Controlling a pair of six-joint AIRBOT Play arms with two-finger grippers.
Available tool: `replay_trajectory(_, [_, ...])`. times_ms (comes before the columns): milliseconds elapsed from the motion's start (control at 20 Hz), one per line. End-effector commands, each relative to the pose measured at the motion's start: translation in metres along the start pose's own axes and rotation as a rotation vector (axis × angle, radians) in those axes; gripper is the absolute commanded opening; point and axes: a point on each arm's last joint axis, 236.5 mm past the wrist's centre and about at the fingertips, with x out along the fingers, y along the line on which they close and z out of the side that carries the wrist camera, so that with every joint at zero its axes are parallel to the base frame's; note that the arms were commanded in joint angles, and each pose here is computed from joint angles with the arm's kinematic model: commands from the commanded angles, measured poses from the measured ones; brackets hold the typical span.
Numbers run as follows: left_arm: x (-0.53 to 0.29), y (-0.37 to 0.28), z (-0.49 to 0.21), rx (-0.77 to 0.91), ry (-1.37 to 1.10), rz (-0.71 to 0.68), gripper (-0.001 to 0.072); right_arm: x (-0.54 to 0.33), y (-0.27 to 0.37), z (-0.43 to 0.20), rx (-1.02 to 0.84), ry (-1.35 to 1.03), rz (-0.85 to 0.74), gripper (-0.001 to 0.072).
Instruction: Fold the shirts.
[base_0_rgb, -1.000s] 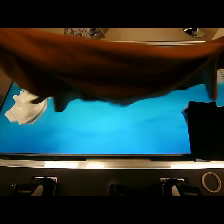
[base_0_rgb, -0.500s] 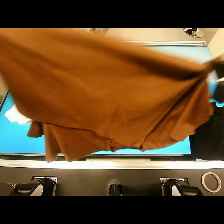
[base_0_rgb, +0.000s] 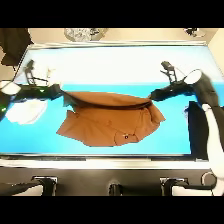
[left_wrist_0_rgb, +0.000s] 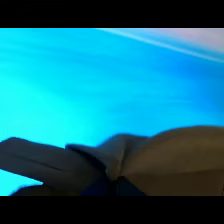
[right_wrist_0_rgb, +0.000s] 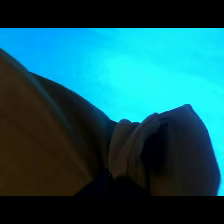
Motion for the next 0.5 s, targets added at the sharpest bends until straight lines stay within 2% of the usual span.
replay_trajectory(0, [0.065, 0.022, -0.002, -0.127, 0.074, -0.035, 0.0109, 0.063, -0.009, 0.014, 0.191, -0.074, 0.084, 0.0052])
replay_trajectory(50, [0.070, 0.020, 0.000, -0.136, 0.085, -0.049, 0.0407, 0.062, -0.007, 0.017, 0.189, -0.084, 0.093, 0.0213])
replay_trajectory(100, [0.069, 0.018, 0.001, -0.123, 0.102, -0.055, 0.0720, 0.054, -0.006, 0.019, 0.148, -0.086, 0.102, 0.0648])
replay_trajectory(200, [0.045, 0.030, 0.005, -0.053, 0.152, -0.003, 0.0720, 0.018, -0.003, 0.015, -0.012, -0.056, 0.134, 0.0715])
replay_trajectory(250, [0.024, 0.047, 0.002, -0.016, 0.207, 0.055, 0.0720, -0.004, -0.010, 0.007, -0.044, -0.029, 0.126, 0.0715])
replay_trajectory(350, [-0.017, 0.081, -0.016, -0.001, 0.324, 0.161, 0.0720, -0.047, -0.041, -0.028, -0.023, 0.067, 0.073, 0.0706])
replay_trajectory(400, [-0.033, 0.092, -0.030, -0.023, 0.378, 0.184, 0.0720, -0.063, -0.051, -0.052, 0.036, 0.127, 0.087, 0.0670])
replay_trajectory(450, [-0.042, 0.099, -0.048, -0.059, 0.421, 0.185, 0.0720, -0.072, -0.054, -0.074, 0.096, 0.179, 0.121, 0.0670])
